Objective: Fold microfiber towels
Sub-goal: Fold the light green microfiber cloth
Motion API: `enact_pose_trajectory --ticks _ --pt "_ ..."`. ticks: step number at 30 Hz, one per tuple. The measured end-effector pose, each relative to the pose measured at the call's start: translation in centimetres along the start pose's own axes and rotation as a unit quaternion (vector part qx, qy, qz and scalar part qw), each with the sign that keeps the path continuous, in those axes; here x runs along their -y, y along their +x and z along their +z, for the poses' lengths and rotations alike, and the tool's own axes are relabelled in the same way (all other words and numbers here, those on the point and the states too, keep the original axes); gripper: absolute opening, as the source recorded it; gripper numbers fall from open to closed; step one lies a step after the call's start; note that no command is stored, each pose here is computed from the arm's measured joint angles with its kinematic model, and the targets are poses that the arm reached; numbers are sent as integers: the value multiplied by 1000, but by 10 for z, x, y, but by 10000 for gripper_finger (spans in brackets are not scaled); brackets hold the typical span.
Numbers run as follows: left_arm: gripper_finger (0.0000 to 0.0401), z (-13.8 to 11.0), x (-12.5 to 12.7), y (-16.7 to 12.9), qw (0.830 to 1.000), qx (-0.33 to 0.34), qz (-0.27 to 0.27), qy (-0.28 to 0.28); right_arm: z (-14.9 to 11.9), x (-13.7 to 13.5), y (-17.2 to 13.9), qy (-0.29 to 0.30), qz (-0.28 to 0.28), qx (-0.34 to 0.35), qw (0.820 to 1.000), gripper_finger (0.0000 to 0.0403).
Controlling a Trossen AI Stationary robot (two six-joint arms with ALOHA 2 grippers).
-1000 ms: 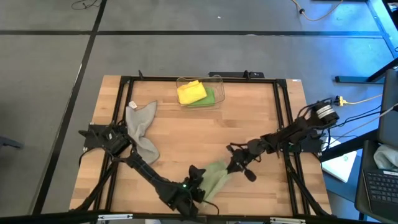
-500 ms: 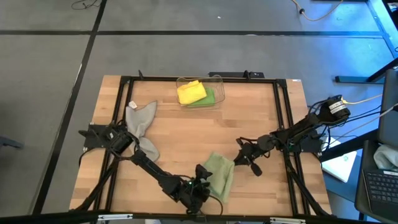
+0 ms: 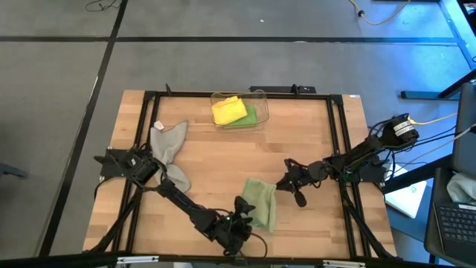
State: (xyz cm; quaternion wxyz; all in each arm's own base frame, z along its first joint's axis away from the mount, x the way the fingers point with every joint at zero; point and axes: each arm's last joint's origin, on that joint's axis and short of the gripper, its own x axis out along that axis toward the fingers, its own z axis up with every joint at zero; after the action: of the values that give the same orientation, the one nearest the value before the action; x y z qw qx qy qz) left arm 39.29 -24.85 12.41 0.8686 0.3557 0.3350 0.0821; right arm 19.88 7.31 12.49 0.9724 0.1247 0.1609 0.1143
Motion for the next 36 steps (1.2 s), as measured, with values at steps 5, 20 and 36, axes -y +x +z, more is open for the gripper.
enact_pose_trajectory --ticks 5,20,36 --pt "259 0 -1 1 1000 -1 1 0 7 -2 4 29 -2 13 1000 10" --pt "259 2 -1 0 1000 7 17 -7 24 -7 49 16 -104 -49 993 10" --pt "259 5 14 -25 994 13 109 27 43 -6 98 -21 -107 -31 994 14"
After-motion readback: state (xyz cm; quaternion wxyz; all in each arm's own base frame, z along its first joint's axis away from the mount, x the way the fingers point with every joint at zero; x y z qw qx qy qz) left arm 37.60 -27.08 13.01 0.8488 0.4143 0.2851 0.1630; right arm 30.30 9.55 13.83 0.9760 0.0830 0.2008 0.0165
